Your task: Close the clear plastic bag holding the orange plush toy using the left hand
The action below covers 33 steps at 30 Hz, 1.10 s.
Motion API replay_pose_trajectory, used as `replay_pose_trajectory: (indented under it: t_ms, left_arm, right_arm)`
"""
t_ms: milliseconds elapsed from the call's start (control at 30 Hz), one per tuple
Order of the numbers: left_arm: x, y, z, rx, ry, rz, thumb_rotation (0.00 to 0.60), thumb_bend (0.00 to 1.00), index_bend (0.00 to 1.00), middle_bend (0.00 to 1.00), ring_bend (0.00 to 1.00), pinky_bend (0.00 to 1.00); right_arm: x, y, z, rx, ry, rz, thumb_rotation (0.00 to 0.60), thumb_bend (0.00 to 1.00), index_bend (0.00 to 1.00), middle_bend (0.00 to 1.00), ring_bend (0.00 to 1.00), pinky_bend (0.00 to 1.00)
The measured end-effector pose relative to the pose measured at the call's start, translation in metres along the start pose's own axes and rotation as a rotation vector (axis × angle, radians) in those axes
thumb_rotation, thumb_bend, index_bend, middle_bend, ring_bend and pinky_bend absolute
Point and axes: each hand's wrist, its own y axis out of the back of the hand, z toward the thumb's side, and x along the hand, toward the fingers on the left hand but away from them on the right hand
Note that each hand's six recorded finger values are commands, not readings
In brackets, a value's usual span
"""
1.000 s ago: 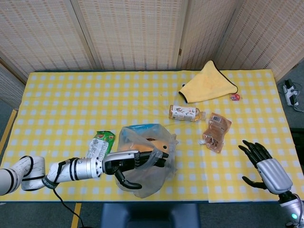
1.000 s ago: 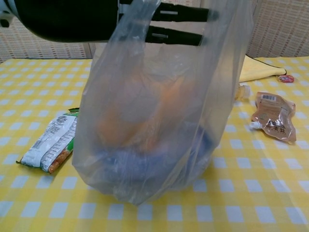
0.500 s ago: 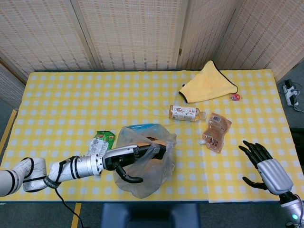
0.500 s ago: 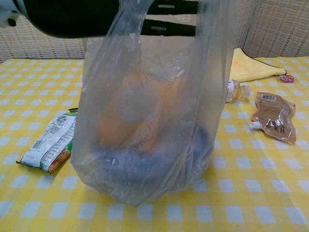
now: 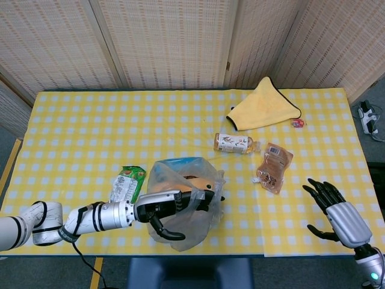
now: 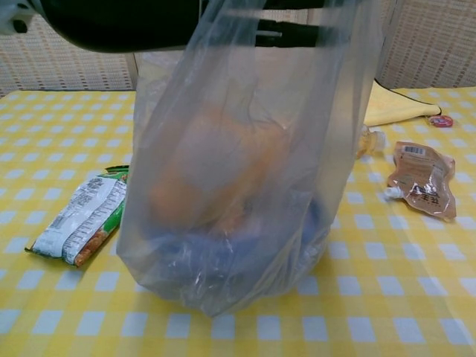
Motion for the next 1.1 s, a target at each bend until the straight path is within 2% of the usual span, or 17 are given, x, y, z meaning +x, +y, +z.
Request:
replay_pose_trajectory:
  t_ms: [167, 400, 667, 1100]
  left_arm:
    - [0.006, -0.001, 0.0, -0.017, 0.004, 0.002, 0.6, 0.36, 0.09, 0.01, 0.0, 0.09]
    - [0.011, -0.011, -0.004, -0.073, 0.024, -0.043, 0.6, 0.36, 0.09, 0.01, 0.0, 0.11]
    - [0.025, -0.017, -0.003, -0.092, 0.024, -0.044, 0.6, 0.36, 0.09, 0.01, 0.0, 0.12]
    - [0.026, -0.031, -0.009, -0.111, 0.052, -0.117, 0.6, 0.36, 0.08, 0.05, 0.01, 0.17]
  right_arm:
    - [0.002, 0.001, 0.0, -0.001, 0.002, -0.004, 0.6, 0.27, 0.0, 0.0, 0.0, 0.0]
    - [0.003, 0.002, 0.0, -0.003, 0.004, -0.007, 0.6, 0.27, 0.0, 0.0, 0.0, 0.0]
    - [0.005, 0.003, 0.0, -0.005, 0.009, -0.013, 0.6, 0.27, 0.0, 0.0, 0.0, 0.0]
    - [0.005, 0.004, 0.0, -0.007, 0.011, -0.014, 0.6, 0.27, 0.0, 0.0, 0.0, 0.0]
